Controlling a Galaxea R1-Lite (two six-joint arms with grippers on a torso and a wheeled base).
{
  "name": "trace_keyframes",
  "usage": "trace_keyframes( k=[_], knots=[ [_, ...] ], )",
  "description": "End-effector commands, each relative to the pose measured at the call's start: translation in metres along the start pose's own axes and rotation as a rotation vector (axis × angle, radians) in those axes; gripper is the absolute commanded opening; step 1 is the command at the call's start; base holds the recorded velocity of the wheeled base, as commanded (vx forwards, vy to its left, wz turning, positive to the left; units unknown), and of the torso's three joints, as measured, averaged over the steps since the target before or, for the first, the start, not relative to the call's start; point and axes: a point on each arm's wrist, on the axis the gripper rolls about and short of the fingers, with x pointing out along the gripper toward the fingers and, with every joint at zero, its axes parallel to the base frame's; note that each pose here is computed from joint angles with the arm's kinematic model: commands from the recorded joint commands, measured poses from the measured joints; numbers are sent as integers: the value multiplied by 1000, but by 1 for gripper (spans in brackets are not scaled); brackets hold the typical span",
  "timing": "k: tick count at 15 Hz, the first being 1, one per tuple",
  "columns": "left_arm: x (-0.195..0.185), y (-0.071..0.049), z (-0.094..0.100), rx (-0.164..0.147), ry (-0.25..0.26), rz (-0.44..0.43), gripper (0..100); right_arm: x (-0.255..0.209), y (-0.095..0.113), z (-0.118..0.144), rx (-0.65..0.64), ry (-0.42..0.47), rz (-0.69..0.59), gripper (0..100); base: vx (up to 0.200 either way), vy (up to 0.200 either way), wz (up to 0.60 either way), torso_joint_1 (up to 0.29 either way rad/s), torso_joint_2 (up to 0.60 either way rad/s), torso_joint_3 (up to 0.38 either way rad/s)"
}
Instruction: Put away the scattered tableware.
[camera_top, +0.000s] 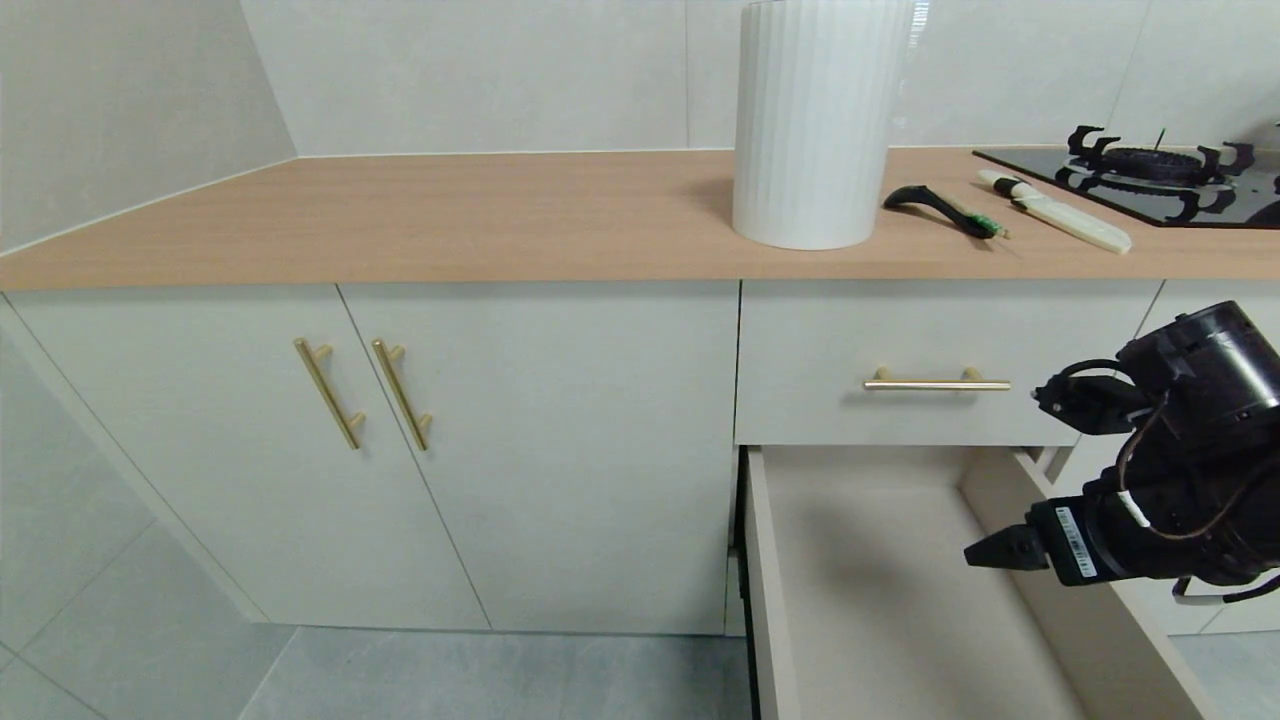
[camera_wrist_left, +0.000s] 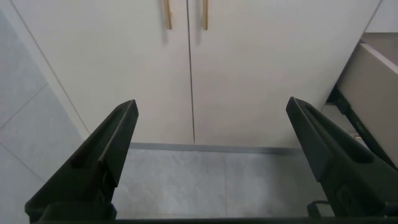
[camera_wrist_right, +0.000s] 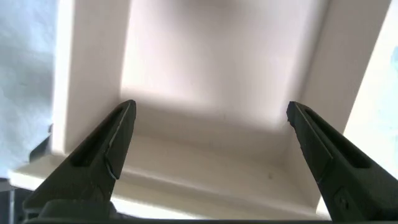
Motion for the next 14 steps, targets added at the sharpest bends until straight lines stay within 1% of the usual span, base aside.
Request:
trace_keyframes(
  k=[1, 5, 7, 11, 14],
  knots=[
    [0, 0, 0, 0, 0, 1, 100, -11, -1, -2, 3, -46, 12, 100, 0, 0, 0, 0, 0, 0],
    [0, 0, 0, 0, 0, 1, 100, -20, -1, 2, 9, -162, 31, 100, 0, 0, 0, 0, 0, 0],
    [0, 0, 0, 0, 0, -1, 100, -30, -2, -2, 4, -190, 40, 100, 0, 0, 0, 13, -57, -35],
    [0, 0, 0, 0, 0, -1, 100, -40, -2, -4, -1, -228, 46, 100, 0, 0, 0, 79, -262, -270],
    [0, 0, 0, 0, 0, 1, 100, -44, 0, -5, -7, -240, 55, 100, 0, 0, 0, 108, -548, -308]
  ],
)
